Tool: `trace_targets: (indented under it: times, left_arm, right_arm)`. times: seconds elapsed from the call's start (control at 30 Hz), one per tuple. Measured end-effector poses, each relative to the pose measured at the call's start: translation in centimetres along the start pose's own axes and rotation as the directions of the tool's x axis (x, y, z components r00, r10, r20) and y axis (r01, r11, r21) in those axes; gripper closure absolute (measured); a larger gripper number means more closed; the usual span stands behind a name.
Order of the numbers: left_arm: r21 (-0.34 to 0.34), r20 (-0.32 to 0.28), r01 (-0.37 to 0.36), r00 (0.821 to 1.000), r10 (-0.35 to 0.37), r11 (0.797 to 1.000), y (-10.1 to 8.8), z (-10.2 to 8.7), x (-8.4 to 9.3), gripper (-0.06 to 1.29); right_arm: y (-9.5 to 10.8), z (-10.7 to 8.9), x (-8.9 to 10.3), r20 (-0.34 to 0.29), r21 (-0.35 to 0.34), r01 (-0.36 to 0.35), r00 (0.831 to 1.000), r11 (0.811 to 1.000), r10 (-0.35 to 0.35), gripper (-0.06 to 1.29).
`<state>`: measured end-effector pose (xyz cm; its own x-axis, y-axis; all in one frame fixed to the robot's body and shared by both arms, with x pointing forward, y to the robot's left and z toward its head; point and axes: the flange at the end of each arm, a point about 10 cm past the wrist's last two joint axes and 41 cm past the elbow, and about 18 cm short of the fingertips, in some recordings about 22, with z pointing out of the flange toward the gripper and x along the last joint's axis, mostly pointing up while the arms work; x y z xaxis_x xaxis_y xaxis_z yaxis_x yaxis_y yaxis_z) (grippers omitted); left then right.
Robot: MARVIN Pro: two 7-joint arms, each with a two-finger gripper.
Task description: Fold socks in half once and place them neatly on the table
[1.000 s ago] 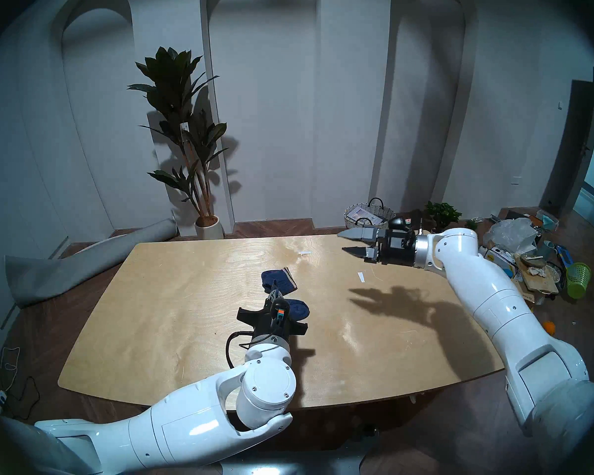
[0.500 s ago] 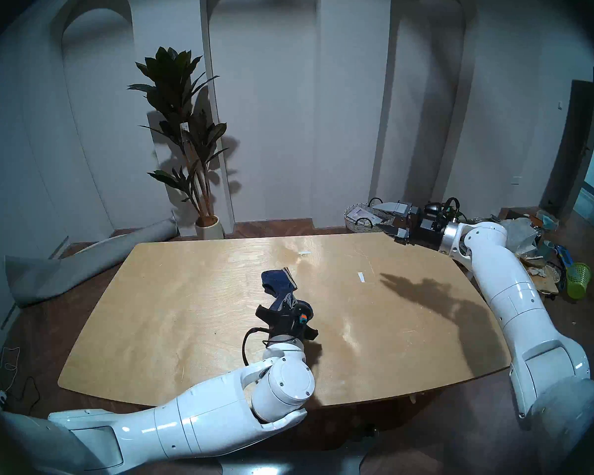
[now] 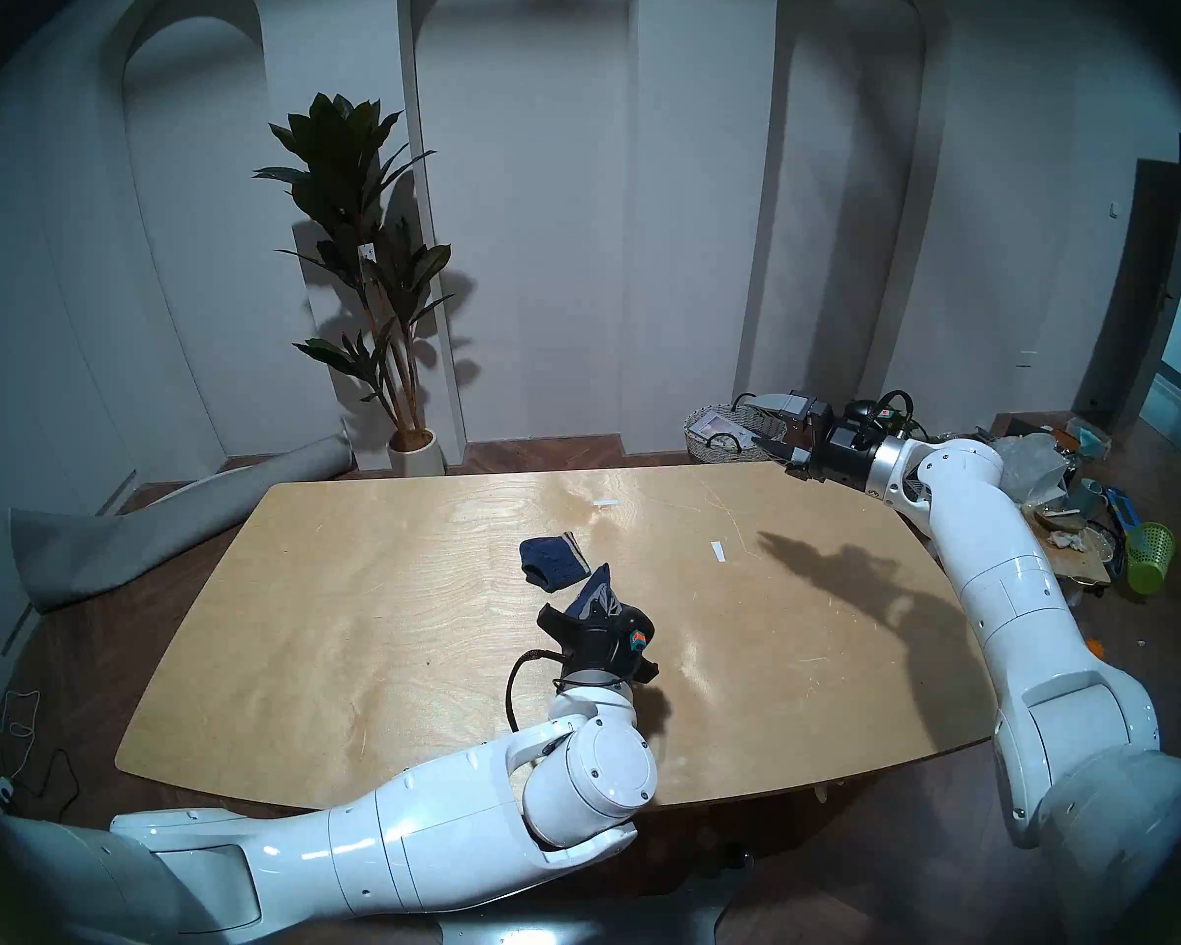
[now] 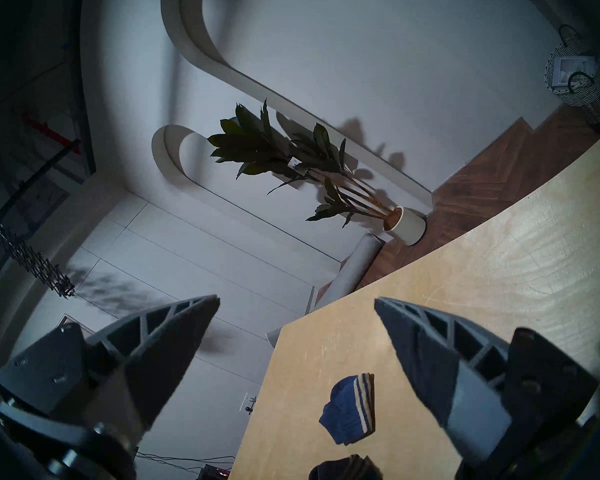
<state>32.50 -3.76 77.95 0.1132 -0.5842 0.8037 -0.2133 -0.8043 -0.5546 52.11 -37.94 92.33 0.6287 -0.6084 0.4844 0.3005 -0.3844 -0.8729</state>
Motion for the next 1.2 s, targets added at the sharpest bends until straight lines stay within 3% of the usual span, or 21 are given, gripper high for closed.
trace_targets:
  times: [0.23,0.27,0.5,0.63,0.67,0.73,0.77,0.83,1.03,1.2]
  left_arm:
    - [-0.043,0.001,-0.003,1.000,0.003,0.999,0.7,-0.4,0.1,1.24]
    - [-0.056,0.000,0.001,1.000,-0.001,0.998,0.8,-0.5,0.2,1.14]
    - [-0.117,0.011,0.021,1.000,-0.020,0.993,1.4,-0.8,0.5,1.14]
    - [-0.143,0.021,0.030,0.999,-0.027,0.989,1.7,-1.0,0.5,1.05]
    - [-0.149,0.024,0.033,0.999,-0.029,0.988,1.8,-1.0,0.5,1.01]
    - [-0.158,0.028,0.037,0.999,-0.033,0.987,1.8,-1.1,0.5,0.60]
    - [-0.161,0.029,0.040,0.999,-0.036,0.986,1.9,-1.1,0.5,0.06]
    - [-0.161,0.029,0.042,0.999,-0.038,0.986,1.8,-1.1,0.6,0.00]
    - [-0.129,-0.006,0.107,0.994,-0.109,0.986,0.7,-1.1,2.3,0.00]
    - [-0.049,-0.082,0.233,0.968,-0.237,0.971,-2.5,-0.8,5.0,0.00]
  right_arm:
    - [0.2,0.2,0.3,-0.015,-0.001,-0.003,1.000,1.000,0.003,0.02]
    - [0.2,0.3,0.3,-0.019,0.000,-0.003,1.000,1.000,0.003,0.02]
    - [0.6,0.3,0.6,-0.031,-0.002,-0.005,1.000,1.000,0.005,0.02]
    - [1.2,0.2,0.7,-0.037,-0.018,-0.003,0.999,1.000,0.003,0.02]
    - [1.3,0.2,0.7,-0.038,-0.022,-0.003,0.999,1.000,0.003,0.02]
    - [1.6,0.1,0.8,-0.041,-0.029,-0.002,0.999,1.000,0.001,0.02]
    - [1.8,0.0,0.8,-0.043,-0.035,0.000,0.999,0.999,-0.001,0.02]
    - [1.9,-0.1,0.9,-0.045,-0.039,0.001,0.999,0.999,-0.003,0.02]
    - [2.4,-0.3,1.2,-0.053,-0.055,0.008,0.999,0.998,-0.011,0.02]
    - [2.2,-0.4,1.9,-0.074,-0.056,0.015,0.997,0.998,-0.019,0.02]
